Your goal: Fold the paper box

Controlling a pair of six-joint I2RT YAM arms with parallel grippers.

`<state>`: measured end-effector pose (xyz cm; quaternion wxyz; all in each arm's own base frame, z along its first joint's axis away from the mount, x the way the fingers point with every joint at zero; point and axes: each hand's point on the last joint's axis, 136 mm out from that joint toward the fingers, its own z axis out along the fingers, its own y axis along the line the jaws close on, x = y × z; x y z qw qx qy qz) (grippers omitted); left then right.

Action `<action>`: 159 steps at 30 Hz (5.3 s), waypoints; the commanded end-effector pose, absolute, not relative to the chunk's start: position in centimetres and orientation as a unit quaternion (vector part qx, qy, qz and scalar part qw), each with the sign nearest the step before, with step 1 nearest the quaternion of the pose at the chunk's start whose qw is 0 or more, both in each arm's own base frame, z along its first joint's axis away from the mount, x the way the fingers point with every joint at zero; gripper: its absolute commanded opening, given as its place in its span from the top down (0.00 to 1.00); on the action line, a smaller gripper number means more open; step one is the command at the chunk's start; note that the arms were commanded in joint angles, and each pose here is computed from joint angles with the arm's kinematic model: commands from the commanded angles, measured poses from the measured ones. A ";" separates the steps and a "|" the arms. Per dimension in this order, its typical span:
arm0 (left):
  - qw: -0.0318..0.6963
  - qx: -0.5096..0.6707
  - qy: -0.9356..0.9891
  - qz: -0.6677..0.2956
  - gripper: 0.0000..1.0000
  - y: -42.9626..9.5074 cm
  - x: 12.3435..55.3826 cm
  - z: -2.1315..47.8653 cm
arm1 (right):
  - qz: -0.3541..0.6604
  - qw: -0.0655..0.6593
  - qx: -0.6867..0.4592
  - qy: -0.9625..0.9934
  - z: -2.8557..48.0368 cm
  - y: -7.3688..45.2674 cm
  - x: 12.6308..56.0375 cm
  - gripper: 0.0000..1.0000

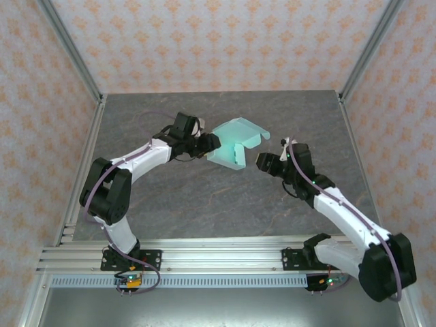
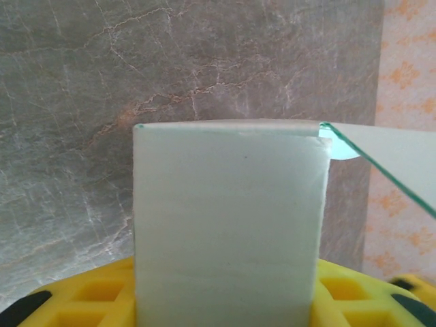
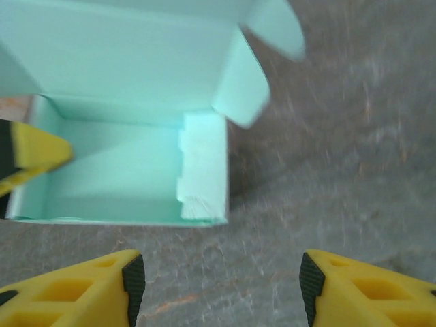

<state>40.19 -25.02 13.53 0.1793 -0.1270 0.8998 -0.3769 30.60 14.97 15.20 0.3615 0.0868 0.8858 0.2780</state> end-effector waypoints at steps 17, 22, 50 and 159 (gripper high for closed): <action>0.203 -0.187 0.819 -0.503 0.71 -26.4 41.9 21.0 | 0.428 0.276 0.327 0.796 17.4 15.5 38.1 0.30; 0.206 -0.163 0.826 -0.498 0.71 -26.4 41.3 21.6 | 0.382 0.262 0.183 0.867 16.7 16.6 38.5 0.44; 0.182 -0.102 0.835 -0.510 0.70 -29.9 40.4 22.3 | 0.128 0.258 -0.033 0.957 11.8 18.8 41.0 0.69; 0.211 -0.219 0.702 -0.644 0.70 -30.7 42.4 25.6 | 0.664 0.305 0.367 0.575 24.4 16.4 44.7 0.31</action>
